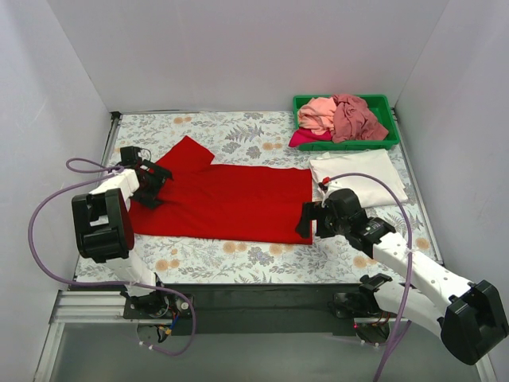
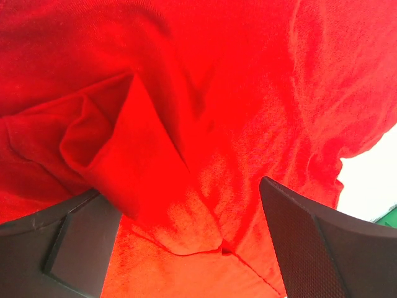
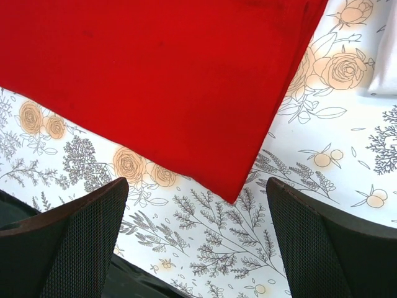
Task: Fold and stack the t-shirts
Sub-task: Fold the tshirt
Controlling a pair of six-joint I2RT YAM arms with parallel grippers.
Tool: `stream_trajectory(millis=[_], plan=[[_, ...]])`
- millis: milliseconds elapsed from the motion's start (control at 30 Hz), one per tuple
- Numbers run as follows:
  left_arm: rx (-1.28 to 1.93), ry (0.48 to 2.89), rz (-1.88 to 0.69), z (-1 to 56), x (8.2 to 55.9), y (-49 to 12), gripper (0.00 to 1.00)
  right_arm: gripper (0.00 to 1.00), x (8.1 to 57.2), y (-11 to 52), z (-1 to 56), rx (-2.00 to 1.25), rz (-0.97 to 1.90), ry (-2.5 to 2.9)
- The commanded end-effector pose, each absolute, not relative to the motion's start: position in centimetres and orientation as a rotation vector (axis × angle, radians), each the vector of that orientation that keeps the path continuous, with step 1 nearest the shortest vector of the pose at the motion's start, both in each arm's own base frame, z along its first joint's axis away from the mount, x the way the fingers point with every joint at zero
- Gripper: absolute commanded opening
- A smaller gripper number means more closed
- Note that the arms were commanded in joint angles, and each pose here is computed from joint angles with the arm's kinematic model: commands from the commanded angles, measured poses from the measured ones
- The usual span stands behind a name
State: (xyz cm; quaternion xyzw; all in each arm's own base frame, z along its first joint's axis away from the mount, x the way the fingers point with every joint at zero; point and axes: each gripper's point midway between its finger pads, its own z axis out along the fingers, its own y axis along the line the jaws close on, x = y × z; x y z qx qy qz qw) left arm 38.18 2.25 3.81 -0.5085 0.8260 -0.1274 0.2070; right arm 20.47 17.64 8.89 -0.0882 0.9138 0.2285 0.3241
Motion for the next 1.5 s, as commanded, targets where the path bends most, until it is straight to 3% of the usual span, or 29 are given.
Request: stream_trajectory(millis=[0, 300, 1100, 1200, 1467], plan=[[-1.36, 2.264, -0.414, 6.7, 38.8, 1.8, 0.87, 0.98, 21.7, 17.4, 10.3, -0.21, 0.562, 2.349], [-1.351, 2.144, -0.337, 11.2, 37.8, 3.3, 0.87, 0.98, 22.0, 19.0, 11.5, -0.251, 0.639, 2.348], [-1.349, 2.322, -0.395, 3.8, 42.3, 2.1, 0.87, 0.98, 22.1, 21.8, 7.7, -0.348, 0.752, 2.424], [-1.373, 2.367, -0.383, 2.0, 41.6, 1.8, 0.87, 0.98, 22.0, 22.1, 7.1, -0.366, 0.764, 2.437], [-1.511, 2.418, -0.326, -0.4, 32.4, 0.1, 0.87, 0.98, 21.2, 21.4, 4.0, -0.351, 0.718, 2.535]])
